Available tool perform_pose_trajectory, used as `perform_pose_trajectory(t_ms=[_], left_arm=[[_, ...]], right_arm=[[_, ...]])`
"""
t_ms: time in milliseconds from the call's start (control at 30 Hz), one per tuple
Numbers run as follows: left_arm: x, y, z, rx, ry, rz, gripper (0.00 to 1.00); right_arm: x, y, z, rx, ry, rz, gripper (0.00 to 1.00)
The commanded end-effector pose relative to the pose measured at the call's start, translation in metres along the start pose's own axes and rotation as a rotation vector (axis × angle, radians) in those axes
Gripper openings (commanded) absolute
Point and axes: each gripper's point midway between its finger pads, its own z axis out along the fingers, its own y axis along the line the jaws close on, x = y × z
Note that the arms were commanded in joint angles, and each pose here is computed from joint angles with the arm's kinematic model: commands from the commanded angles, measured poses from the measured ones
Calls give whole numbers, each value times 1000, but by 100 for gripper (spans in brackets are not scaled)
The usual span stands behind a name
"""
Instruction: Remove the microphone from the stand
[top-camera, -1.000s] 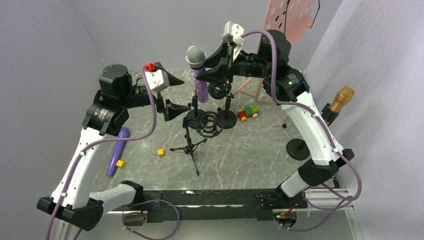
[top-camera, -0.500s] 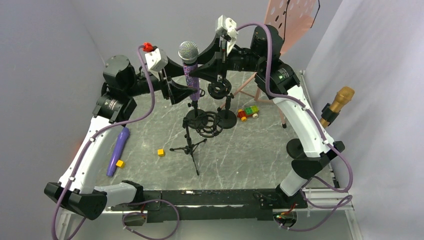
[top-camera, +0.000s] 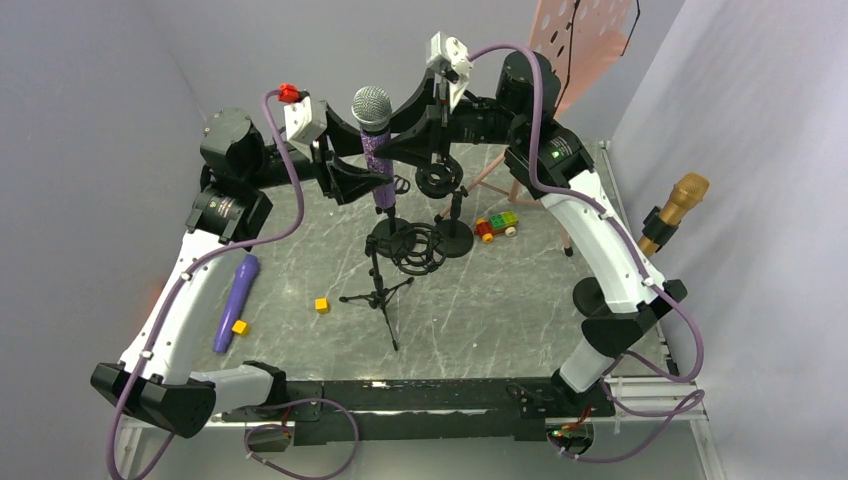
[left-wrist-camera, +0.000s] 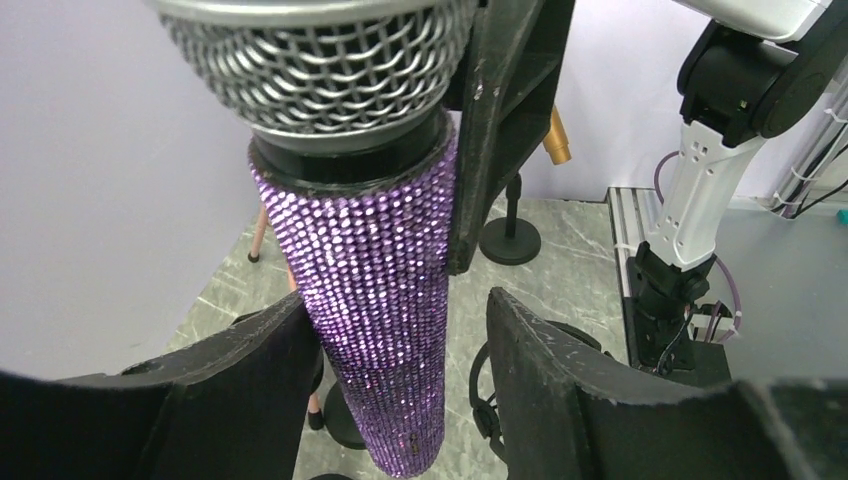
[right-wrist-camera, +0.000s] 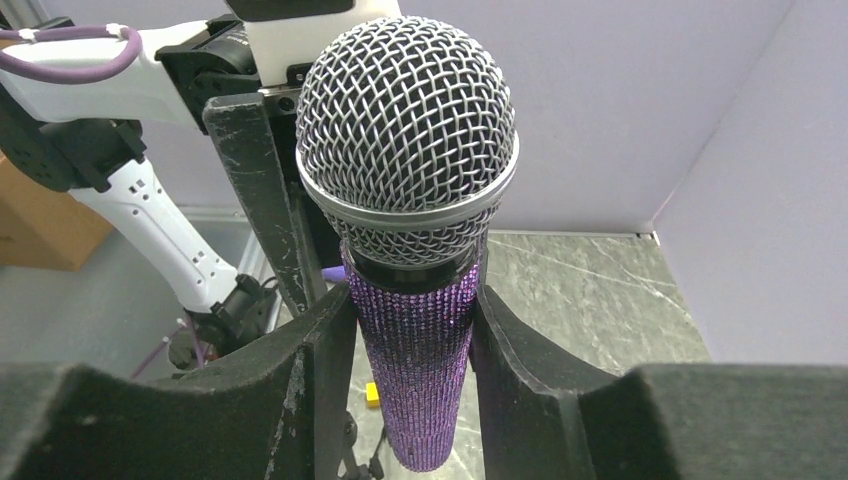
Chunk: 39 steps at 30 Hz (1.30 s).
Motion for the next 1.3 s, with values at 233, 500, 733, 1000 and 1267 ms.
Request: perform_pose_trajectory(t_ms=[233,500,733,1000,1267], left_arm=[[-13,-8,-3,72,-40,36,36],[-38,27,-16,-101,-81,50,17],[10,101,-60,-489,114,70,0],[169,135,-110,-619,576,-66,0],[267,171,-113,-611,738,-189,0]], right_arm=[[-16,1,13,-44,-63,-34,0],[-11,-11,11,54,31,-128,71],[-2,-27,-50,237,-14,-87,87],[17,14,-88,245,-30,-186,87],[36,13,-95,293,9,-144,86]])
